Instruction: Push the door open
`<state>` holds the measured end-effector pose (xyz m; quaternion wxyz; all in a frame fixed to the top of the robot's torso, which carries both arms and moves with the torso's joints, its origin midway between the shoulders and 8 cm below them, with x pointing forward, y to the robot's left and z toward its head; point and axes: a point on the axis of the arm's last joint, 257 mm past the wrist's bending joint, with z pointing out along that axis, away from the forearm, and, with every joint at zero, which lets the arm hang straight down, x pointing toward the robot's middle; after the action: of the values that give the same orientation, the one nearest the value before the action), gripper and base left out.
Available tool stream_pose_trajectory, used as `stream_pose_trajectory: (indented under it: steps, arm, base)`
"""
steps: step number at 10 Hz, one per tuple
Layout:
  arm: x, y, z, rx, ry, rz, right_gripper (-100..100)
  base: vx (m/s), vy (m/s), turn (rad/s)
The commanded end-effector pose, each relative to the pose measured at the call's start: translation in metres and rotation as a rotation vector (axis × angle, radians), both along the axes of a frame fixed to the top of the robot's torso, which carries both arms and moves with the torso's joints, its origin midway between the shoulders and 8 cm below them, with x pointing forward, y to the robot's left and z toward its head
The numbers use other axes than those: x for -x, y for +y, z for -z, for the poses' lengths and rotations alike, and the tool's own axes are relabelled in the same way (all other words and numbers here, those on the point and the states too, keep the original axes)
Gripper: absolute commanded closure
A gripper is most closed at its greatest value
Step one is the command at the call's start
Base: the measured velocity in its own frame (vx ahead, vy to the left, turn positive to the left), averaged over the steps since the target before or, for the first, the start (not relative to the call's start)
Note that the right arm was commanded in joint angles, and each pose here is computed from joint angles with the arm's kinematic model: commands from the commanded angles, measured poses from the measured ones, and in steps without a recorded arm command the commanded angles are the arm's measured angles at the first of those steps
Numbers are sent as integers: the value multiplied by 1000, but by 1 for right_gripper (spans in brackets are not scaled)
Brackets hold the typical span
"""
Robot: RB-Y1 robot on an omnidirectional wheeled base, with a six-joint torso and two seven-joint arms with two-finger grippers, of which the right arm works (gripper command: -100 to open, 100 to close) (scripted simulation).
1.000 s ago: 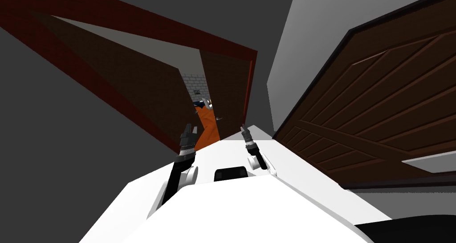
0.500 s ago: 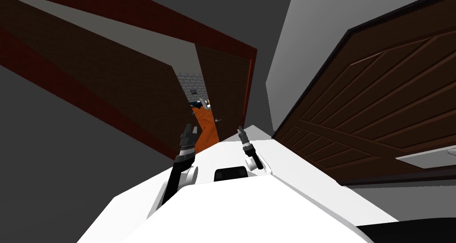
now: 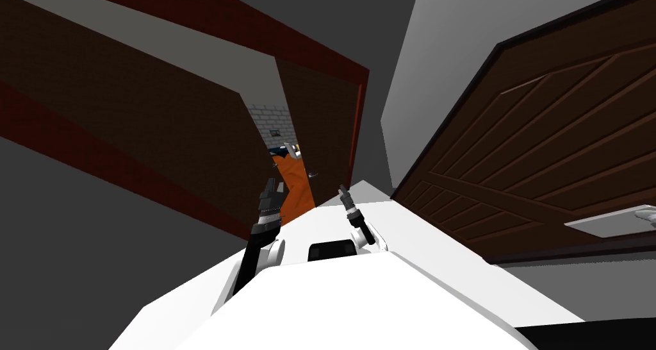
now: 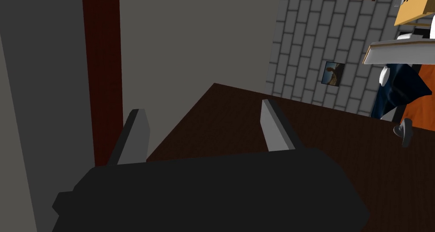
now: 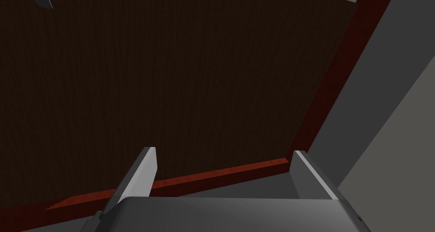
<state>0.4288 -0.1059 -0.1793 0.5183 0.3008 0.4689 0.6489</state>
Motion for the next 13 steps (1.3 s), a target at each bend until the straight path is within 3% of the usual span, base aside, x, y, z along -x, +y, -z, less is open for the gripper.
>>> stream_pose_trajectory:
  steps: [1,3,9,13]
  arm:
    - [1,10,11,-2,19,-22,-100]
    - [2,25,31,-3,55,-61,-100]
    - [8,51,69,2,124,-135,-100]
    - [18,74,105,15,190,-201,-100]
  base:
    - [81,51,-87]
    - [98,75,-100]
    - [95,60,-81]
    - [128,76,-107]
